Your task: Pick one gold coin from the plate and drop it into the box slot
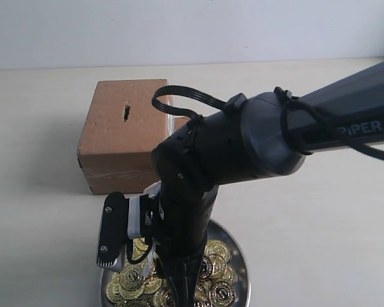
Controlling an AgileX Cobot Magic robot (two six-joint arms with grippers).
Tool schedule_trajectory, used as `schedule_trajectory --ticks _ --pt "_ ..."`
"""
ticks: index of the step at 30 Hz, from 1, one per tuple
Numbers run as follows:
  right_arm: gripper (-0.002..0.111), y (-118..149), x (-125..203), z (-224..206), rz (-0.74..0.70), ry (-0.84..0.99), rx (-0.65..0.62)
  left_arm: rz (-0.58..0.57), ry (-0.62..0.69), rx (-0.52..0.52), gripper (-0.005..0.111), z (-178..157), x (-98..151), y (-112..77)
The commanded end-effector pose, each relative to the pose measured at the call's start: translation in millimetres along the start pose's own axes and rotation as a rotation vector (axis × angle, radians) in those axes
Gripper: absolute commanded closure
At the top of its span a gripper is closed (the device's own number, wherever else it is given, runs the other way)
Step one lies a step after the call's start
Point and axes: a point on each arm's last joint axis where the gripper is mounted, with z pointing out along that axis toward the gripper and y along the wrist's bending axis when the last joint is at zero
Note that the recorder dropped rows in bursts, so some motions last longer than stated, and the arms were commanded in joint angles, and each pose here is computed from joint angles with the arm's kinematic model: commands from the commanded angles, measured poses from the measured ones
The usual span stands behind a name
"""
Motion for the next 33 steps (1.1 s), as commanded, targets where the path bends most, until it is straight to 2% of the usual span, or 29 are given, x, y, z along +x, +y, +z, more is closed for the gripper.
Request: schedule_trajectory --ticks 1,11,33 --pt "0.071 -0.4 -1.3 -1.0 -0.001 -0.006 0.005 -0.003 -0.010 0.006 0.107 -0.3 -0.8 -0.3" --pt "0.081 -0.5 -1.3 -1.6 -0.002 -0.006 0.007 -0.003 -0.010 0.006 0.107 -0.3 -0.8 -0.3" --pt "0.081 10.7 5.4 -59.0 -0.022 -0.021 0.000 -0.003 -0.010 0.006 0.107 -0.3 -0.8 -0.3"
